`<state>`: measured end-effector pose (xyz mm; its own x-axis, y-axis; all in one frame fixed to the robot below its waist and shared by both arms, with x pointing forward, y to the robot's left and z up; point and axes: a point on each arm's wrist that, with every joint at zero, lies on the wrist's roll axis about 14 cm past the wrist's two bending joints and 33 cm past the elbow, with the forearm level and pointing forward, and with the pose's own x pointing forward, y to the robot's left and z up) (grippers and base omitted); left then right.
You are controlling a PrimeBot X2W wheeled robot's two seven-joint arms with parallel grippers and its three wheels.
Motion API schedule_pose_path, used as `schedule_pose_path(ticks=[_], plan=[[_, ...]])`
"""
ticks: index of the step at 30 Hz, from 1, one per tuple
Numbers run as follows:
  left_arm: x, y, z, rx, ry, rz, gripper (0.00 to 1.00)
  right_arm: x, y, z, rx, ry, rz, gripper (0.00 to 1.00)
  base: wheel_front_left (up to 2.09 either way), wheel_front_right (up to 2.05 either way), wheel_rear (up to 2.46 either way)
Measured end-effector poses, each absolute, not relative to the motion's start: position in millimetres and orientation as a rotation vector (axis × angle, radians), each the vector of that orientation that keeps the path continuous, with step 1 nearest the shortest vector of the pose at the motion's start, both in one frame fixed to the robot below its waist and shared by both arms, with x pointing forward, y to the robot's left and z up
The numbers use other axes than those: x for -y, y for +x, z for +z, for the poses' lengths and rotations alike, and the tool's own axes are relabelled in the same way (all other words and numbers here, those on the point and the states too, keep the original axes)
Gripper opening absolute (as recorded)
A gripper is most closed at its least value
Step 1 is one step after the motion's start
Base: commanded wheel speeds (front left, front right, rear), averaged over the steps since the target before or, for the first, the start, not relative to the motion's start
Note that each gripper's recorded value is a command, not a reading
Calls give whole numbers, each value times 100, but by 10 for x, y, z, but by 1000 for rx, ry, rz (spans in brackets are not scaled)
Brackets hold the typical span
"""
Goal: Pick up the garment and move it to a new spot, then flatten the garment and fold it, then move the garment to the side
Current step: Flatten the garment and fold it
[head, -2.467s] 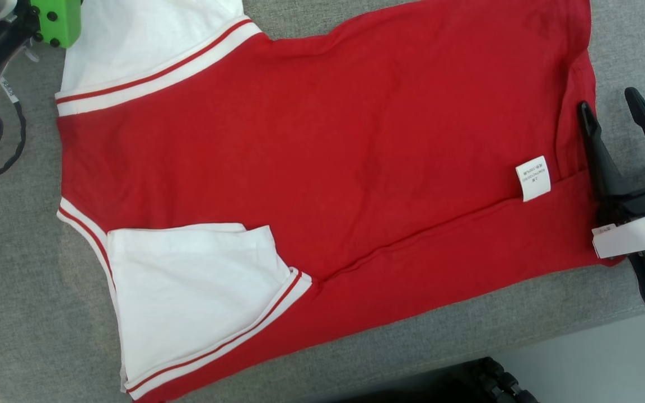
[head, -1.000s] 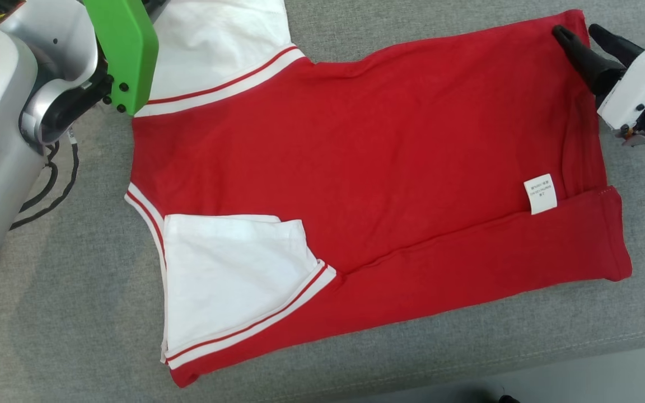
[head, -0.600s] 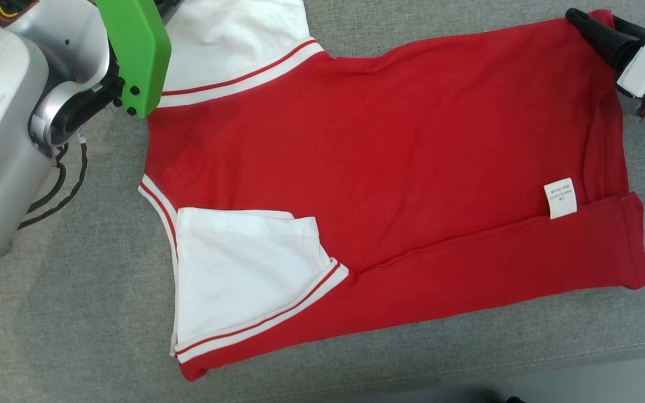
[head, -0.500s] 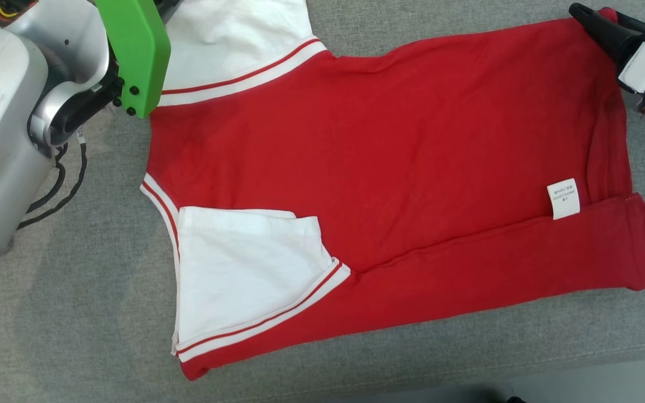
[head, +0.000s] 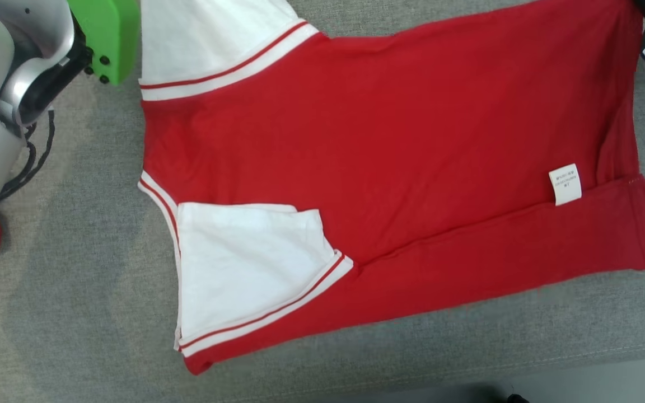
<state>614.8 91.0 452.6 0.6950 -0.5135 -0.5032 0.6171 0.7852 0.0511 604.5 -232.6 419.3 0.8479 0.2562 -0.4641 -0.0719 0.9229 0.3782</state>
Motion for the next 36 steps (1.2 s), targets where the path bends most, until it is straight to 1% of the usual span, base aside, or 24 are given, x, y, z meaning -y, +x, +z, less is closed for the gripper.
schedule_pose_path(ticks=[8,13,21,28,36], plan=[[-957,6386,5029,-269,216,-592,0,2442,6180,4525,-376,352,159,0,0,0,0],[-918,6308,5109,-252,166,-605,0,2409,6168,4665,-326,344,181,0,0,0,0],[-975,5887,5056,-278,52,-630,0,2333,5864,4659,-306,361,218,0,0,0,0],[-1010,5363,5113,-290,-38,-641,0,2384,5568,4671,-303,391,211,0,0,0,0],[-1057,4799,5112,-325,-78,-631,0,2473,5322,4605,-329,391,193,0,0,0,0]])
